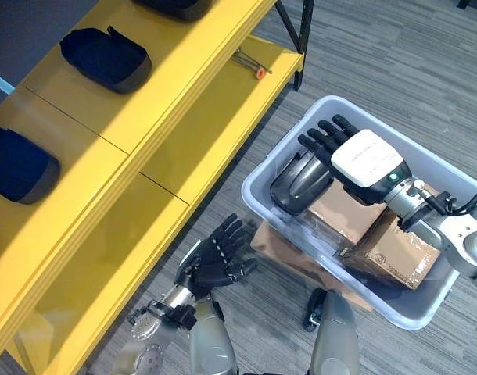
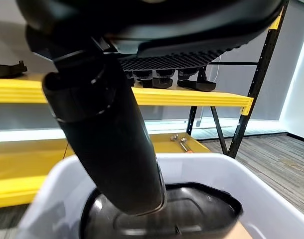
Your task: Move parts from the plastic box to the shelf.
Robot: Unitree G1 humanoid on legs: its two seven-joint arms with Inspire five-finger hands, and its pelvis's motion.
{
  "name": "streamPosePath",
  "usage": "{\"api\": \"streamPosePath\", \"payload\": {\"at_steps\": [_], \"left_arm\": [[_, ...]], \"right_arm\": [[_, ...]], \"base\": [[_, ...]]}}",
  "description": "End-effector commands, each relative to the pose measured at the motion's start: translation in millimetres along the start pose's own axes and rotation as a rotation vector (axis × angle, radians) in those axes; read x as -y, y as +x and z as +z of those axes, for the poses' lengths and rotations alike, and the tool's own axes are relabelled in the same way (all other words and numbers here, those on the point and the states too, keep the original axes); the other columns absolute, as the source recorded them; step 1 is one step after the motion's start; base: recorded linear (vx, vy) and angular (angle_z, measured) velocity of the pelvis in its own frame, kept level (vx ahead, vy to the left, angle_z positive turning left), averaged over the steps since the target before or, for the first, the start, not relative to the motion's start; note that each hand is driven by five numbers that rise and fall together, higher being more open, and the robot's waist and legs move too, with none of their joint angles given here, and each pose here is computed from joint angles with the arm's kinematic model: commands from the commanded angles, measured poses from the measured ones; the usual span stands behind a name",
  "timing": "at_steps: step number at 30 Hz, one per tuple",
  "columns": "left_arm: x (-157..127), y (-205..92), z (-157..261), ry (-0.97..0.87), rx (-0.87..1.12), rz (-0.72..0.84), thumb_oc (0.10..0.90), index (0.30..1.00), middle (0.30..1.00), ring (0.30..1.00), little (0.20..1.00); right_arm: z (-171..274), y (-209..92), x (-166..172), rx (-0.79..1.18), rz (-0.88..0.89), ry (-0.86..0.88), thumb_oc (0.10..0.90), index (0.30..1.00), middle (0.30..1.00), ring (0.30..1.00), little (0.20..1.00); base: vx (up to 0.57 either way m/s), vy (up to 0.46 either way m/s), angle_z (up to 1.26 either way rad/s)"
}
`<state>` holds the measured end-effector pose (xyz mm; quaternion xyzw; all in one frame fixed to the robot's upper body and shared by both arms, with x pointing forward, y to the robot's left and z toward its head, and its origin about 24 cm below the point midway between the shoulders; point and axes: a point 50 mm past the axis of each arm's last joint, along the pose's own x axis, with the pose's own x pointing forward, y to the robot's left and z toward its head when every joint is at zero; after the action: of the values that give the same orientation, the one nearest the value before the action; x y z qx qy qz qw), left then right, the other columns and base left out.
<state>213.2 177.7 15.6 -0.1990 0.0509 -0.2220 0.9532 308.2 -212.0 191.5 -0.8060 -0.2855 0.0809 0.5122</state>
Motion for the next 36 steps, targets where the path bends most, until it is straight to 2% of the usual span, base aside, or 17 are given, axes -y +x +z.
{"api": "streamPosePath", "payload": {"at_steps": [1, 11, 16, 22, 29, 36], "left_arm": [[27, 9, 34, 0.030, 0.167, -0.190, 0.900, 1.000, 1.000, 1.000, 1.000], [31, 12, 48, 0.041, 0.210, -0.236, 0.900, 1.000, 1.000, 1.000, 1.000], [38, 13, 54, 0.051, 0.249, -0.318, 0.900, 1.000, 1.000, 1.000, 1.000], [50, 28, 64, 0.090, 0.261, -0.404, 0.900, 1.000, 1.000, 1.000, 1.000], [48, 31, 70, 0.117, 0.263, -0.371, 0.900, 1.000, 1.000, 1.000, 1.000], [41, 25, 74, 0.122, 0.263, -0.366, 0.900, 1.000, 1.000, 1.000, 1.000]], "right_arm": [[-24, 25, 58, -0.059, -0.260, -0.116, 0.900, 1.000, 1.000, 1.000, 1.000], [-35, 36, 63, -0.094, -0.236, -0.141, 0.900, 1.000, 1.000, 1.000, 1.000], [-43, 36, 69, -0.118, -0.259, -0.161, 0.900, 1.000, 1.000, 1.000, 1.000], [-45, 44, 77, -0.142, -0.314, -0.210, 0.900, 1.000, 1.000, 1.000, 1.000], [-55, 48, 83, -0.200, -0.321, -0.208, 0.900, 1.000, 1.000, 1.000, 1.000], [-64, 46, 74, -0.277, -0.255, -0.182, 0.900, 1.000, 1.000, 1.000, 1.000]], "base": [[-0.06, -0.070, -0.04], [-0.05, -0.073, 0.01], [-0.09, -0.045, 0.01], [-0.06, -0.050, 0.14], [0.00, -0.004, 0.01], [0.03, -0.009, 0.02]]}}
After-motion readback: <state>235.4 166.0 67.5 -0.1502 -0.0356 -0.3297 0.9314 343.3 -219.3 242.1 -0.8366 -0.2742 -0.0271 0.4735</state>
